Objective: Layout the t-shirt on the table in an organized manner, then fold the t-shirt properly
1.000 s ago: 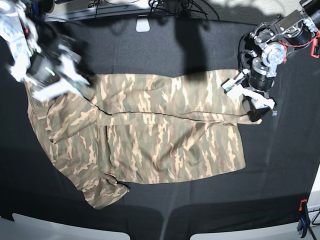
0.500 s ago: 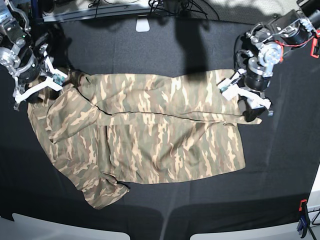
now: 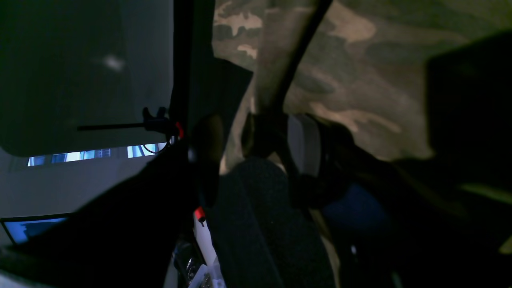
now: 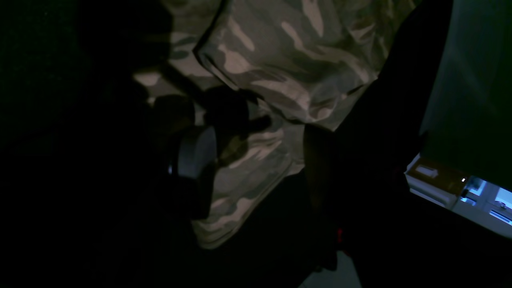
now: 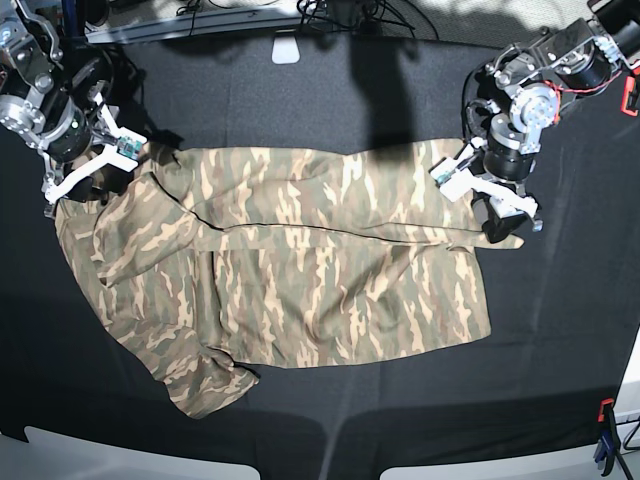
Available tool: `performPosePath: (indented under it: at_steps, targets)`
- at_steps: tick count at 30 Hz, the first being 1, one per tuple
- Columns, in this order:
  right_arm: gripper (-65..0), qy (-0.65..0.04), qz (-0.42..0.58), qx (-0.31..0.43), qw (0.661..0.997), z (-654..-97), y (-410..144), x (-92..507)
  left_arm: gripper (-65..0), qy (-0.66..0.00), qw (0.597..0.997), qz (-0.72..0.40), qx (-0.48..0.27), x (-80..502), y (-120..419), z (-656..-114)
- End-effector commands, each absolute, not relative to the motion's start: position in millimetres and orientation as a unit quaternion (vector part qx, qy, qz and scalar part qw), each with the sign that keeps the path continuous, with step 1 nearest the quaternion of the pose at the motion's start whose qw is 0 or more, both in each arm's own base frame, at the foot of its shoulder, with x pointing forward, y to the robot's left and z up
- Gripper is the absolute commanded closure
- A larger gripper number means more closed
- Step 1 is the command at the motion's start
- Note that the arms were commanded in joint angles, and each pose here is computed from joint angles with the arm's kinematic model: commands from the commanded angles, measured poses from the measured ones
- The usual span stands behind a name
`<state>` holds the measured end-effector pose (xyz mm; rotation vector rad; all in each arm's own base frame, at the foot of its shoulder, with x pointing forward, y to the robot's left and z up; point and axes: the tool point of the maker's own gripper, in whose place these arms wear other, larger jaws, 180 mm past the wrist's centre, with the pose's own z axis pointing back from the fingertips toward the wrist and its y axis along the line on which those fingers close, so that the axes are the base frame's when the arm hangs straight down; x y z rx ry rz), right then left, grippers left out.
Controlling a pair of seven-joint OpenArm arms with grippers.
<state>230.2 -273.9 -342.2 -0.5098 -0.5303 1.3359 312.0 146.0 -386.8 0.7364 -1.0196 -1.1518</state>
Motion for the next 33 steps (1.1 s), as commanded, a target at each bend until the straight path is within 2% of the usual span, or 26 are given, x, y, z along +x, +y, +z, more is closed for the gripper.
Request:
performPosePath:
  at_steps: [1, 7, 13, 19, 25, 29, 33]
  targets:
    - [-33.6, -0.246, 0.607, -0.245, 0.714, -333.7, -277.8, 237.9, -25.0, -0.466, 0.645, -0.502, 0.338, 320.5, 148.4, -373.4]
    - [-33.6, -0.239, 0.618, -0.258, 0.704, -346.3, -288.4, 236.6, -25.0, -0.464, 0.647, -0.501, 0.340, 320.6, 150.0, -373.7]
    - [-33.6, -0.266, 0.607, -0.259, 0.703, -342.5, -284.5, 243.5, -25.0, -0.454, 0.654, -0.496, 0.347, 320.2, 154.8, -375.1]
    - [-33.6, -0.289, 0.586, -0.252, 0.714, -346.2, -270.4, 247.7, -25.0, -0.456, 0.653, -0.496, 0.346, 320.2, 154.2, -374.9]
    - [-33.6, -0.274, 0.601, -0.255, 0.707, -360.8, -268.7, 252.2, -25.0, -0.456, 0.653, -0.496, 0.346, 320.2, 154.2, -375.0]
    - [-33.6, -0.243, 0.629, -0.283, 0.682, -380.4, -276.6, 258.6, -25.0, -0.455, 0.653, -0.496, 0.346, 320.2, 154.3, -374.9]
    - [-33.6, -0.267, 0.621, -0.330, 0.659, -377.3, -273.5, 280.0, -25.0, -0.455, 0.653, -0.496, 0.346, 320.1, 154.3, -375.0]
